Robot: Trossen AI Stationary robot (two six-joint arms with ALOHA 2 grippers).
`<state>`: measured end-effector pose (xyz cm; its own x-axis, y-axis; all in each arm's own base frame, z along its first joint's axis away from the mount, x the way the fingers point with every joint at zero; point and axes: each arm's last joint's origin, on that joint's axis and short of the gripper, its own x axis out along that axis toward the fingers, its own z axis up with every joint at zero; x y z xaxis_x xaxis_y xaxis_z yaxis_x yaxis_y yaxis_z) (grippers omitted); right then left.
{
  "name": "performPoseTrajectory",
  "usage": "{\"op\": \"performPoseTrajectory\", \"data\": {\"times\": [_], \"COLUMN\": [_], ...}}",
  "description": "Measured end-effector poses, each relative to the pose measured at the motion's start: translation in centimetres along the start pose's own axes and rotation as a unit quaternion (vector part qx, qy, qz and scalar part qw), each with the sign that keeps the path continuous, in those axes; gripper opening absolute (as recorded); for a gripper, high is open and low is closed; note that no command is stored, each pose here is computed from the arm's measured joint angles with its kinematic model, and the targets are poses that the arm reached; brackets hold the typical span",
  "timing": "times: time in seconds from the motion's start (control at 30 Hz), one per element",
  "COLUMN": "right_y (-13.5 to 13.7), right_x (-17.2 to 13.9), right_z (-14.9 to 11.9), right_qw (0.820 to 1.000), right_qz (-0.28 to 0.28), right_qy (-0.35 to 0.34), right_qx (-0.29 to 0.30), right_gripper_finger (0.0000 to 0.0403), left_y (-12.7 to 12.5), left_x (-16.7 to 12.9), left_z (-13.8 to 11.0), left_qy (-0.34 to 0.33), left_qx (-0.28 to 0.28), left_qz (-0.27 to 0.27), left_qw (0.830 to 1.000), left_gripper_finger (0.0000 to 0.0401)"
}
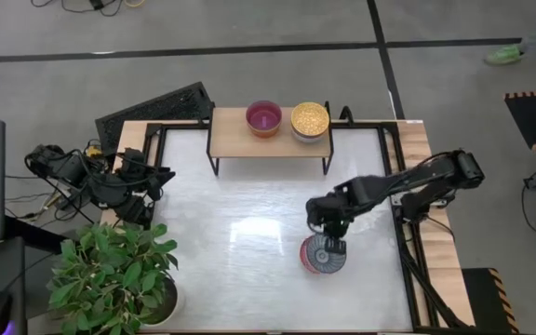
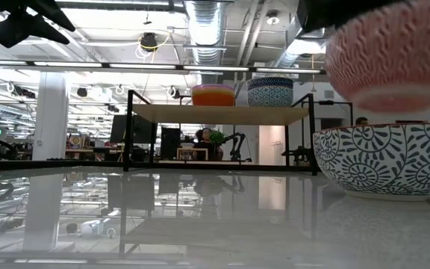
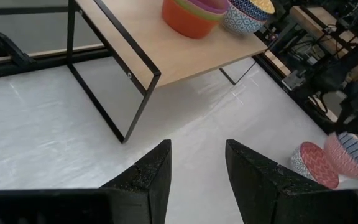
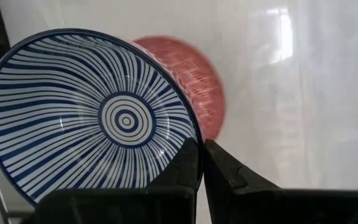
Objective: Place and stack bowls onto a shelf
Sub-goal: Stack the blue patterned bowl on top of the yellow patterned bowl on the shelf
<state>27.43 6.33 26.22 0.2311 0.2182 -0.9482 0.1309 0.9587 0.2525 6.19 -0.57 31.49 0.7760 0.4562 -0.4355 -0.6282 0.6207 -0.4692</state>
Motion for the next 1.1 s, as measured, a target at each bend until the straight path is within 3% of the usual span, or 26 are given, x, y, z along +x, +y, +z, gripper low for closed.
{"op": "performPoseTrajectory", "data": {"times": [0.17,0.33,0.47,0.6,0.87,1.1], "right_y": [-1.9,-4.4,-6.2,-8.4,-13.1,-17.6], "right_x": [-3.8,-8.2,-12.2,-15.7,-19.6,-20.6], "right_z": [0.1,0.8,1.5,2.0,2.2,2.3], "right_qw": [0.997,0.981,0.959,0.925,0.89,0.877], "right_qz": [-0.01,-0.001,0.002,-0.007,-0.048,-0.097], "right_qy": [-0.031,-0.1,-0.174,-0.24,-0.306,-0.305], "right_qx": [0.075,0.164,0.223,0.294,0.335,0.358], "right_gripper_finger": [0.0031,0.0031,0.0031,0.0031,0.0031,0.0031], "left_y": [0.0,0.0,0.0,0.0,0.0,0.0], "left_x": [0.0,0.0,0.0,0.0,0.0,0.0], "left_z": [0.0,0.0,0.0,0.0,0.0,0.0], "left_qy": [0.0,0.0,0.0,0.0,0.0,0.0], "left_qx": [0.001,0.001,0.001,0.0,-0.003,-0.003], "left_qz": [0.0,0.001,0.001,0.001,0.001,0.001], "left_qw": [1.0,1.0,1.0,1.0,1.0,1.0], "left_gripper_finger": [0.0135,0.0135,0.0135,0.0135,0.0135,0.0135]}}
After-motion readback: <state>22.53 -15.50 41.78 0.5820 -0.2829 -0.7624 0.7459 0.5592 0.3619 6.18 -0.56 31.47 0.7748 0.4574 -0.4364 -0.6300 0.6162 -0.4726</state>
